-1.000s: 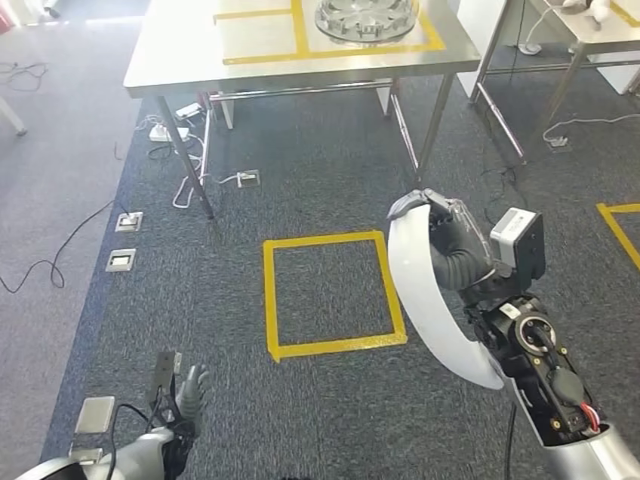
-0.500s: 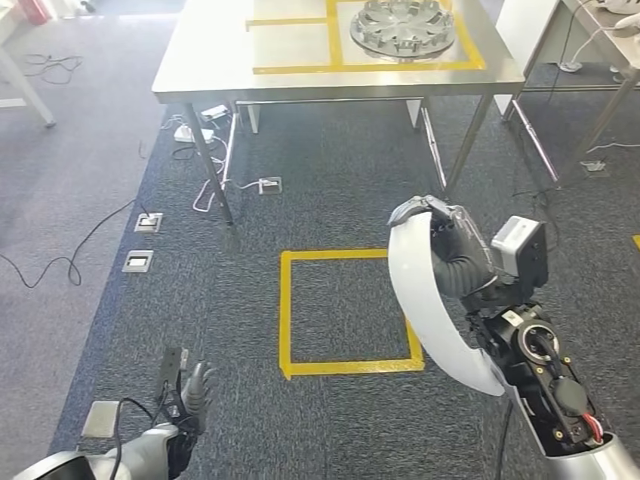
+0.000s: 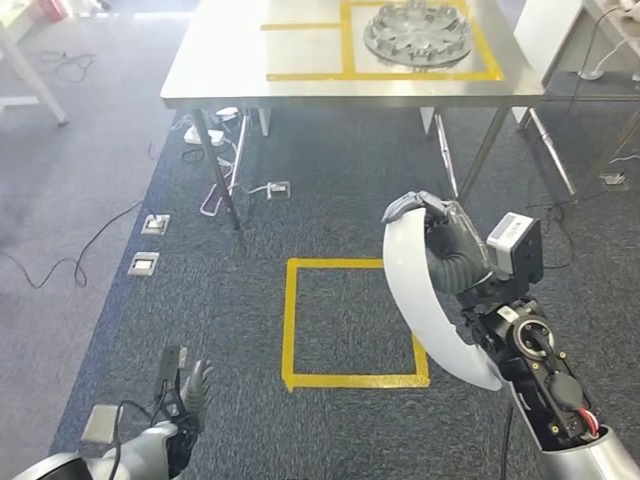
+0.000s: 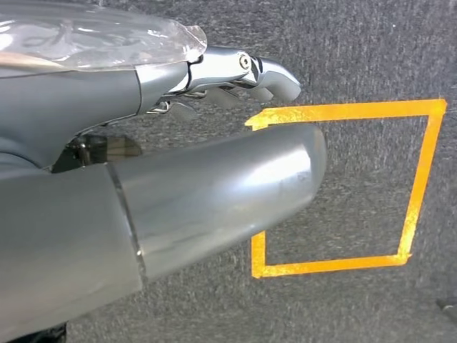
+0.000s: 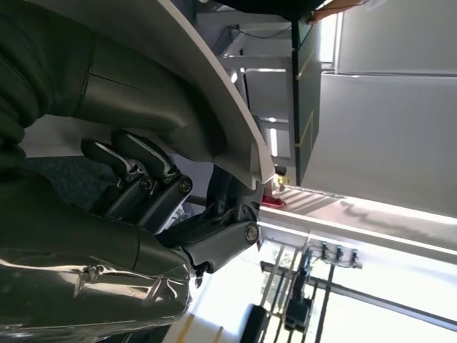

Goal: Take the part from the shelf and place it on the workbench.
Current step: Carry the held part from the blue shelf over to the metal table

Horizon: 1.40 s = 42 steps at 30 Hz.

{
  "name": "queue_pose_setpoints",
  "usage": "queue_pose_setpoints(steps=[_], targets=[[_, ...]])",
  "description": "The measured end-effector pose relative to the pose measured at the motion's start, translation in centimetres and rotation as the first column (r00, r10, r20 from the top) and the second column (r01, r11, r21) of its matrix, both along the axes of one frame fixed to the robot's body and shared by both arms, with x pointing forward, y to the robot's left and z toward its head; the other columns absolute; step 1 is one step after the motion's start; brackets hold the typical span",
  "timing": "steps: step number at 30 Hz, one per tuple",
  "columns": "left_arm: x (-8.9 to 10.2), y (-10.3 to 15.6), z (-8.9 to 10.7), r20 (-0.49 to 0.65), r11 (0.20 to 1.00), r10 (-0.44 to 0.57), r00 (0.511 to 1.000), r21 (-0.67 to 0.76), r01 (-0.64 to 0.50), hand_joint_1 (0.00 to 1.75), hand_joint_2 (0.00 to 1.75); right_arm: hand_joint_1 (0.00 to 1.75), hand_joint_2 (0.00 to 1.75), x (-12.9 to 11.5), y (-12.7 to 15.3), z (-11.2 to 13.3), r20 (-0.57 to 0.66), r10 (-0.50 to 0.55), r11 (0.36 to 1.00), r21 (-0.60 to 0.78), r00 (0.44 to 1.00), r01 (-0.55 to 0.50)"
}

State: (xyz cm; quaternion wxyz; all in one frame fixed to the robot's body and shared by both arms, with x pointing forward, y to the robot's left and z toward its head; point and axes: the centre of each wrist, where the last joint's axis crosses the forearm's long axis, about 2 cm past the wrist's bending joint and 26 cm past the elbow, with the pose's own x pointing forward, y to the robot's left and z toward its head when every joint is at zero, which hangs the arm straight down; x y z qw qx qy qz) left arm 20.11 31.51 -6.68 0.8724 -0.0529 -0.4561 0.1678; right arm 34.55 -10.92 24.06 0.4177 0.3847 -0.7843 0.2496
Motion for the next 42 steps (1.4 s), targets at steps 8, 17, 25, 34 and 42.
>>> queue_pose_setpoints(steps=[8, 17, 25, 34, 42], targets=[[0.1, -0.1, 0.1, 0.002, 1.000, -0.004, 1.000, 0.001, 0.004, 0.00, 0.00, 1.75, 1.75, -0.2, 0.0, 0.1, 0.003, 0.001, 1.000, 0.002, 1.000, -0.001], [0.0, -0.5, 0.0, -0.003, 1.000, -0.009, 1.000, -0.006, 0.009, 0.00, 0.00, 1.75, 1.75, -0.3, 0.0, 0.2, 0.007, -0.002, 1.000, 0.004, 1.000, 0.002], [0.1, -0.4, 0.0, -0.006, 1.000, -0.012, 1.000, -0.004, 0.012, 0.00, 0.00, 1.75, 1.75, -0.3, 0.0, 0.5, 0.012, -0.002, 1.000, 0.005, 1.000, 0.002], [-0.2, -0.5, -0.1, -0.015, 1.000, -0.026, 1.000, -0.001, 0.026, 0.00, 0.00, 1.75, 1.75, -0.3, -0.6, 0.5, 0.003, -0.046, 0.999, -0.002, 0.999, 0.046], [0.0, -0.8, 0.0, -0.010, 0.999, -0.036, 0.999, -0.011, 0.036, 0.00, 0.00, 1.75, 1.75, -0.5, -1.8, 0.2, -0.024, -0.100, 0.995, -0.015, 0.995, 0.100]])
